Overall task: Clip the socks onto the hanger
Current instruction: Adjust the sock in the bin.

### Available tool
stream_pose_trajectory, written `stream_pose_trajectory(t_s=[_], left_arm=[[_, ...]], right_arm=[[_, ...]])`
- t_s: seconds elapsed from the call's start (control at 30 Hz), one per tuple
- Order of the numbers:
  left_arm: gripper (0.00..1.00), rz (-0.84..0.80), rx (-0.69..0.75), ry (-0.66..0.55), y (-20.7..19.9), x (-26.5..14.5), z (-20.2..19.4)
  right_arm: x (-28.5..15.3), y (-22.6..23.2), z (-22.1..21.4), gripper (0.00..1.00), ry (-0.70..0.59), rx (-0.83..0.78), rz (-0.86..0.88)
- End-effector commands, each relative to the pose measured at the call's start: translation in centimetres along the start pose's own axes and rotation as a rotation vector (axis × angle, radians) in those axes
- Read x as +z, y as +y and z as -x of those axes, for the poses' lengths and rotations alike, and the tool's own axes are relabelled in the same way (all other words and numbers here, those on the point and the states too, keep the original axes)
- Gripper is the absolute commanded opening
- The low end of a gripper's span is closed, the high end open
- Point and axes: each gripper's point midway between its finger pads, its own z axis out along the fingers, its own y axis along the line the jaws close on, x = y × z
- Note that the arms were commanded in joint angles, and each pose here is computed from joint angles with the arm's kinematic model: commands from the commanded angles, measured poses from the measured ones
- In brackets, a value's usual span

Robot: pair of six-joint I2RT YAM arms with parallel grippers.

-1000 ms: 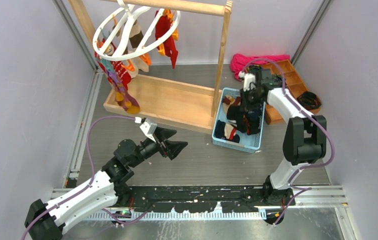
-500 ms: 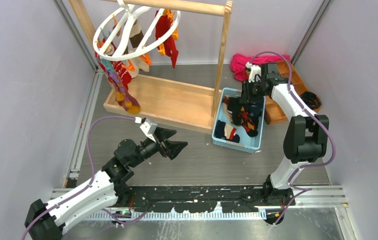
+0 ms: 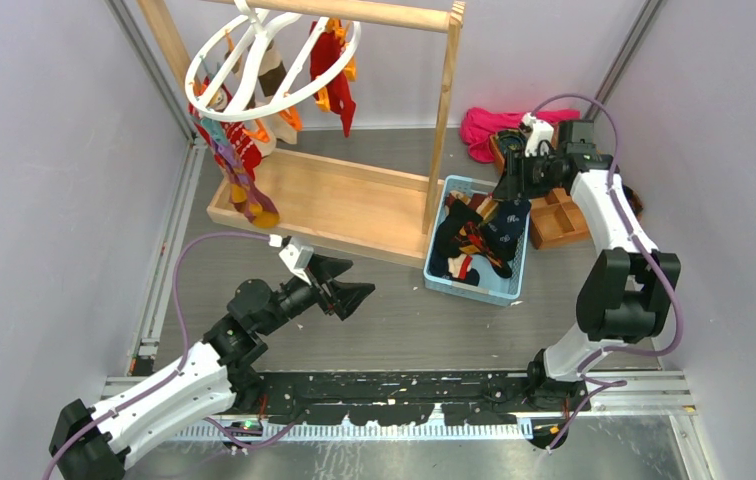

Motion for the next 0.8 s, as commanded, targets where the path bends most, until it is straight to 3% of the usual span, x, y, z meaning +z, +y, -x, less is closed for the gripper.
stream_pose_trajectory(t_s=[0.0, 0.2, 0.5, 0.57, 0.67, 0.77], left_arm=[[0.82, -0.004, 0.011, -0.023, -0.1, -0.1, 0.4], [0.82, -0.007, 0.01, -0.026, -0.2, 0.0, 0.5], [0.81, -0.014, -0.001, -0.03, -0.4, 0.0, 0.6], [0.81, -0.012, 0.0, -0.031, -0.3, -0.1, 0.6], [0.81, -0.01, 0.001, -0.031, -0.4, -0.2, 0.7], [0.81, -0.009, 0.003, -0.031, -0.3, -0.2, 0.7]], right_arm=[[-2.9, 3.3, -0.3, 0.59, -0.001, -0.114, 0.134], [-2.5, 5.9, -5.1, 0.64, 0.114, -0.19, 0.249], [3.1, 4.5, -10.9, 0.67, 0.303, -0.256, 0.067], [3.8, 3.5, -11.3, 0.58, 0.325, -0.271, 0.006], [3.7, 2.6, -9.6, 0.27, 0.277, -0.281, -0.067], [2.2, 2.9, -6.1, 0.08, 0.158, -0.272, -0.085]])
